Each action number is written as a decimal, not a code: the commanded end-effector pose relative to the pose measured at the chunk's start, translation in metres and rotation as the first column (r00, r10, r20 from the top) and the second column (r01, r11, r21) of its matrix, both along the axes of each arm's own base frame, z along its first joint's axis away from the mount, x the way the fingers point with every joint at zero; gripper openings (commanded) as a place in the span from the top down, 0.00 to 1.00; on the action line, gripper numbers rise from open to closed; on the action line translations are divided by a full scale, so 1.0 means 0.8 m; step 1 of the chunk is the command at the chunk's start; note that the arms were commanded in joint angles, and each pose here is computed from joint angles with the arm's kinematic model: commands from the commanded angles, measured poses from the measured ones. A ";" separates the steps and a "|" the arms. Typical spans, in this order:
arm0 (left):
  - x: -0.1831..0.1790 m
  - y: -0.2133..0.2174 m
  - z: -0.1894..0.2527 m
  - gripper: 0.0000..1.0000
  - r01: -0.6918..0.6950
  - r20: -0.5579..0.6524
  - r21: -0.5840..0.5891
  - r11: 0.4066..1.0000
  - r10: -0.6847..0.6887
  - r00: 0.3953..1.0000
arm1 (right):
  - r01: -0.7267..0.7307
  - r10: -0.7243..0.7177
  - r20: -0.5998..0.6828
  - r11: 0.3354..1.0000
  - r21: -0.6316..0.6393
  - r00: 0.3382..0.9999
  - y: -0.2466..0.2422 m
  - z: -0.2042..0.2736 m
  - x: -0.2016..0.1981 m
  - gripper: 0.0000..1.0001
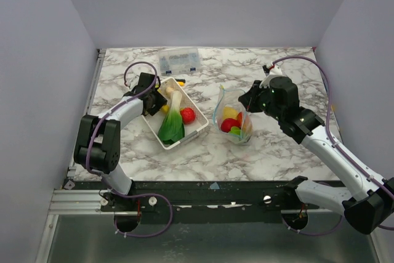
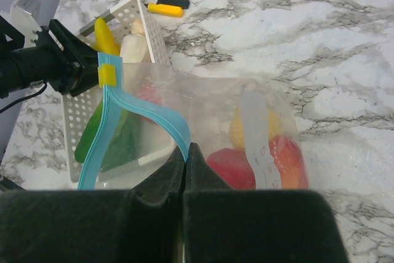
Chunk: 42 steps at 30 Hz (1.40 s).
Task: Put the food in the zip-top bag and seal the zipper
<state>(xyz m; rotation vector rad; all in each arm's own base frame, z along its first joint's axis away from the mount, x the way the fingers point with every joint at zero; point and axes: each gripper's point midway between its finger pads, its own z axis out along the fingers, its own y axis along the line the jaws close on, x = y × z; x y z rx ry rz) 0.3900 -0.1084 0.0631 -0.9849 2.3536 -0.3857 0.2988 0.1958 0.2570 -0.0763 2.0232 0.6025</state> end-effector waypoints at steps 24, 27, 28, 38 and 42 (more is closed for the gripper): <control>0.009 0.034 0.094 1.00 0.000 0.213 0.157 0.988 -0.034 0.976 | -0.013 0.013 0.011 1.000 0.018 1.000 0.004 0.004 0.001 0.99; -0.006 0.040 0.118 1.00 -0.009 0.261 0.162 0.987 -0.034 0.965 | -0.017 0.016 0.014 1.000 0.023 1.000 0.005 0.005 0.002 0.99; -0.011 0.042 0.125 1.00 -0.011 0.273 0.164 0.986 -0.034 0.961 | -0.018 0.017 0.014 1.000 0.025 1.000 0.006 0.006 0.002 0.99; -0.049 0.050 0.206 1.00 0.062 0.417 0.255 0.965 -0.168 0.893 | -0.025 0.024 0.014 0.999 0.026 1.000 0.006 0.005 -0.001 0.99; -0.070 0.006 0.259 1.00 0.284 0.521 0.264 0.922 -0.384 0.763 | -0.024 0.024 0.015 0.999 0.027 1.000 0.006 0.006 -0.001 0.99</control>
